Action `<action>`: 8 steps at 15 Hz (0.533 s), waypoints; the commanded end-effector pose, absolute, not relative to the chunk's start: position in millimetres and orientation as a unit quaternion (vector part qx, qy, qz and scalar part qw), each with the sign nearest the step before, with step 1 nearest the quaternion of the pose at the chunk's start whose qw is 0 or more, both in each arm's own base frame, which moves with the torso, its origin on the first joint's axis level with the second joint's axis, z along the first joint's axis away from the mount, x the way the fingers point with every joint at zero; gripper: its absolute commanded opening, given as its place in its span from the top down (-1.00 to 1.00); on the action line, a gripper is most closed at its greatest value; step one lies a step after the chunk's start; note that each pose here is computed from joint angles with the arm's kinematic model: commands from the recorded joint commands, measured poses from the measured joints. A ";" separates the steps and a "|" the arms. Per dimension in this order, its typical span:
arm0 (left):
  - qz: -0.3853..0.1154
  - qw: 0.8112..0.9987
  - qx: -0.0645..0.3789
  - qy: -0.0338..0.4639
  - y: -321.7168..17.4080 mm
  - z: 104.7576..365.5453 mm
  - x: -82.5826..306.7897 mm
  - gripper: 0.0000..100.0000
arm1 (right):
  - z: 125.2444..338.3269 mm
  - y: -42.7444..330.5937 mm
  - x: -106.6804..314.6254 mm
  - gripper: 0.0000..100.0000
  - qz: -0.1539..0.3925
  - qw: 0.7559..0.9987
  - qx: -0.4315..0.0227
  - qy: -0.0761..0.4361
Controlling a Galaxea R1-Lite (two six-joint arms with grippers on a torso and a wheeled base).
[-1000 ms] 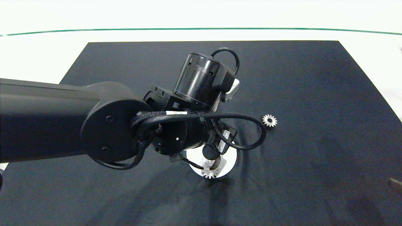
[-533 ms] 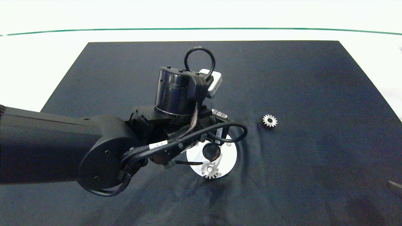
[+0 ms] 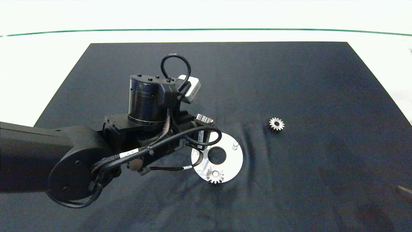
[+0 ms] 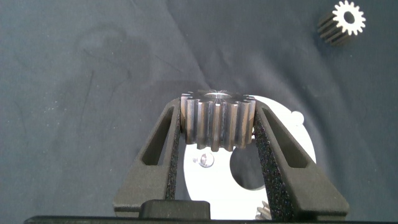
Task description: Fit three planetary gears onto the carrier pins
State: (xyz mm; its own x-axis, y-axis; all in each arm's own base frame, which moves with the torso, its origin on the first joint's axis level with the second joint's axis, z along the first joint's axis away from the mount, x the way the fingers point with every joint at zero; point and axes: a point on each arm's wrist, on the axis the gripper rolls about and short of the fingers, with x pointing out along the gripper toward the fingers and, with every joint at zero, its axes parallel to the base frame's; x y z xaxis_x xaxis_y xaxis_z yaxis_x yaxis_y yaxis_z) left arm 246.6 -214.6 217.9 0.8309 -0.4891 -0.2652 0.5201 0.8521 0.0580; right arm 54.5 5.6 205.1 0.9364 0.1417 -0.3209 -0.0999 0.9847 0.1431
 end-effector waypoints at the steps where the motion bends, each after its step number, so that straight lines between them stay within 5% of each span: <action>1: -0.242 0.960 0.071 0.123 -188.3 204.5 256.4 0.56 | 204.4 5.6 53.5 -1.00 0.062 0.982 0.063 0.167; 8: -0.205 0.964 0.099 0.135 -143.3 178.5 272.4 0.56 | 204.8 5.6 53.4 -1.00 0.062 0.982 0.063 0.166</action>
